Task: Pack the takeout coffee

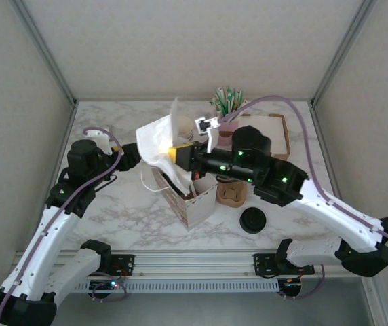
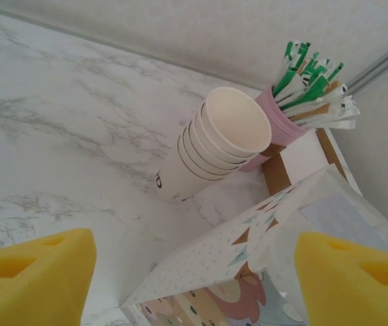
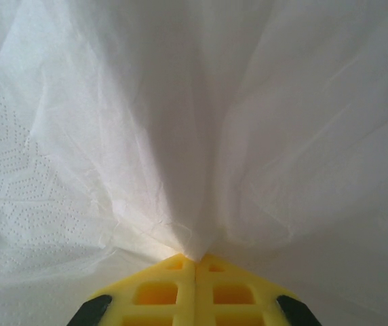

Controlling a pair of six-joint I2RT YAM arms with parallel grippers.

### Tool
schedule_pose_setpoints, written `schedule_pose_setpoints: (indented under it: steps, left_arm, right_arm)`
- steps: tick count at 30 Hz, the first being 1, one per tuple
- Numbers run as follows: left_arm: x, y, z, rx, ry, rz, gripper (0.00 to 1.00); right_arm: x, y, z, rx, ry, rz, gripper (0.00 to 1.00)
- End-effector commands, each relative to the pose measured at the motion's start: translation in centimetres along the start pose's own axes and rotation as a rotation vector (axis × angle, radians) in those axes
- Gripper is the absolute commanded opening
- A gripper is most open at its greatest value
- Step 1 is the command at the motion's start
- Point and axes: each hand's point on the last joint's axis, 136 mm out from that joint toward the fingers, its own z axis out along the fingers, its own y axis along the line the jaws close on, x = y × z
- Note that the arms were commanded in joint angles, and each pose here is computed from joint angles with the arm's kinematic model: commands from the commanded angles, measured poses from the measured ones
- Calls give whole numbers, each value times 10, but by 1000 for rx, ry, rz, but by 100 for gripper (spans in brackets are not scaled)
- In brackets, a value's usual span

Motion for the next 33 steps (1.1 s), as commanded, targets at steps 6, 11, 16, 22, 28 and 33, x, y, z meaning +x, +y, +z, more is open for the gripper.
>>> schedule_pose_setpoints:
  steps: [6,11,16,22,28,33]
  left_arm:
    - [-6,-4,-4,-1,-9,13,77]
    - [-6,-4,-3,0,-8,12,77]
    - [-5,-4,-3,0,-4,12,77]
    - [-4,-3,-1,-3,1,9,77]
    - [-2,-3,0,-4,10,8,77]
    - [-1,-3,2,-7,19,9,77]
  right_arm:
    - [15,-12,32,11,14,102,0]
    - [35,-36,35,101,53,138,0]
    - [46,-54,33,172,84,146,0]
    - [56,-82,28,257,107,208,0]
    - [57,-95,21,309,111,201,0]
    - [55,-102,14,359,118,147,0]
